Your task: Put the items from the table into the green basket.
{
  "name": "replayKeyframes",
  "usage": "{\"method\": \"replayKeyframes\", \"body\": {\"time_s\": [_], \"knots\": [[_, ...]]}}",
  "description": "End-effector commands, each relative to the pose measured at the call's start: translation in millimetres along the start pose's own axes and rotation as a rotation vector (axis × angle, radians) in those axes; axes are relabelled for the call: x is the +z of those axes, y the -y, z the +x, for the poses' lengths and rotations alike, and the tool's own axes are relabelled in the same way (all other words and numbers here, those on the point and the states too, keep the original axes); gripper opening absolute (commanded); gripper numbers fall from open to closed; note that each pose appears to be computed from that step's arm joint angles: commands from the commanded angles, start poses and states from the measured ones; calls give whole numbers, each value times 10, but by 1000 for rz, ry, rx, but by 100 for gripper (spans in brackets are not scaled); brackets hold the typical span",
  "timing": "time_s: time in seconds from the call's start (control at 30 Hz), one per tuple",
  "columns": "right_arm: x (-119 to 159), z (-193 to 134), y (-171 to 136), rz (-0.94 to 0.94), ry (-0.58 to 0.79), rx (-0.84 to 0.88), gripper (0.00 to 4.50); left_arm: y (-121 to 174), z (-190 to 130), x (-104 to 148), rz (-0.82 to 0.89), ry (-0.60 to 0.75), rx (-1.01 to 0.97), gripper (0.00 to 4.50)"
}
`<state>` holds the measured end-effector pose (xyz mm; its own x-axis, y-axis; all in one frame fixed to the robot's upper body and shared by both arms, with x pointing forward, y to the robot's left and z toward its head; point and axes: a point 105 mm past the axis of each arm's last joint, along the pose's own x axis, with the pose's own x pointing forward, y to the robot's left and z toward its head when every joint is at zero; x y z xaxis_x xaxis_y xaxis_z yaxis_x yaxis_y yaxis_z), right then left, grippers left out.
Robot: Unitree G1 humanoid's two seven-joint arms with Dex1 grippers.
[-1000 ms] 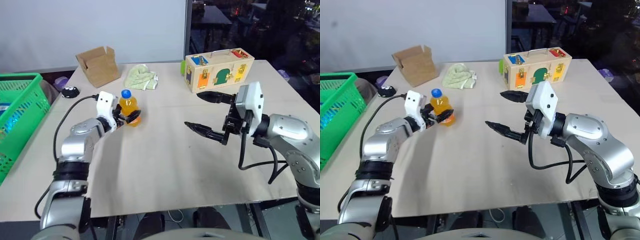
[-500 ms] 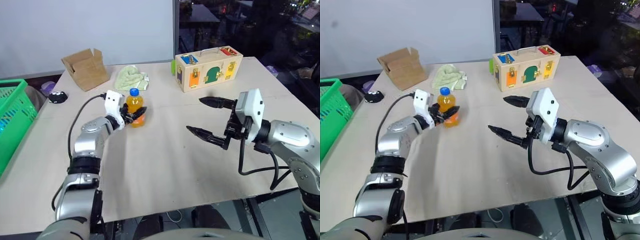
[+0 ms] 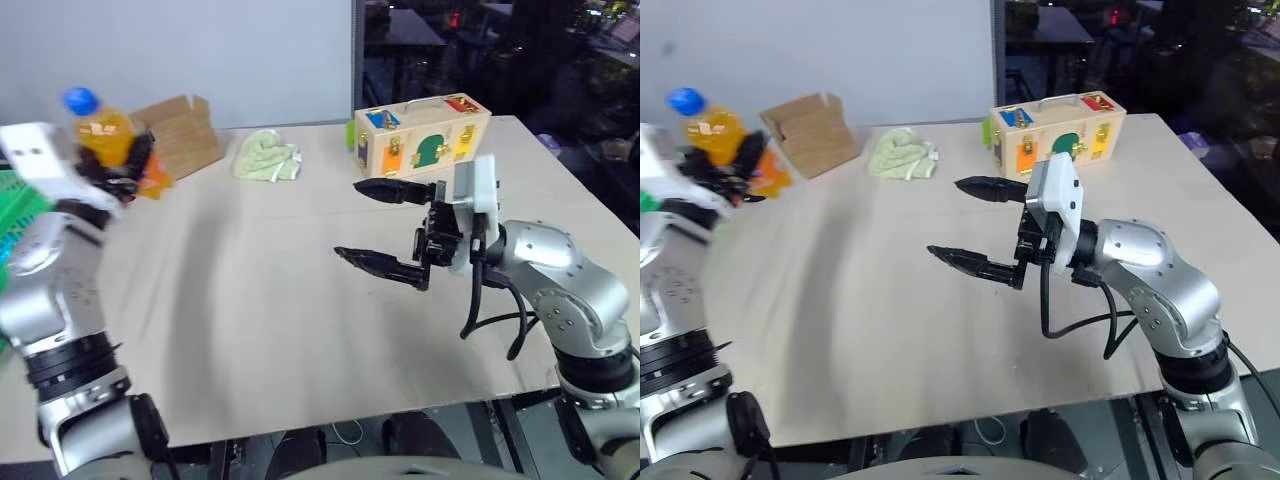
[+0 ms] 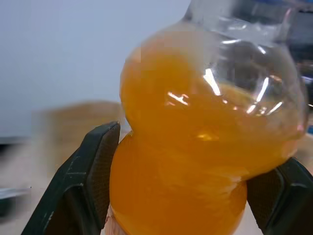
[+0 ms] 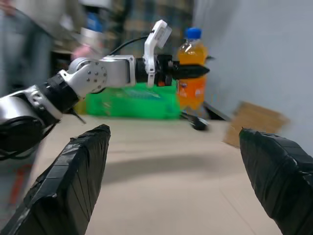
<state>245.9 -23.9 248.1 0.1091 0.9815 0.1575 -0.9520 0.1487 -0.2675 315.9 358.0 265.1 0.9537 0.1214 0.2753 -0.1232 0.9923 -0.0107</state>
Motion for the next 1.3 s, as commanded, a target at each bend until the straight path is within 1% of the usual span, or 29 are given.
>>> {"method": "replayKeyframes", "body": {"time_s": [0.03,0.13,0.27,0.43,0.6,0.77,0.9,1.1,1.2,1.3], "knots": [[72,62,-16,-34,46,58,450,-187,-169,525,94,140,76,296],[50,92,-10,-31,56,83,450,-261,-253,636,117,158,105,296],[-26,140,-2,-20,70,133,450,-426,-471,867,164,205,186,296],[-60,176,9,-21,87,166,450,-550,-661,962,183,227,252,296],[32,278,-73,-32,109,201,450,-670,-763,937,205,202,294,296],[155,317,-50,-35,111,209,450,-721,-855,905,182,191,300,296],[175,341,-41,-28,112,229,450,-775,-927,902,203,179,331,296],[144,327,-20,-30,103,244,450,-760,-996,932,198,167,306,296],[143,334,-29,-32,102,250,450,-700,-1047,872,195,118,238,296],[155,352,-35,-34,104,254,450,-766,-1126,803,233,32,225,296]]}}
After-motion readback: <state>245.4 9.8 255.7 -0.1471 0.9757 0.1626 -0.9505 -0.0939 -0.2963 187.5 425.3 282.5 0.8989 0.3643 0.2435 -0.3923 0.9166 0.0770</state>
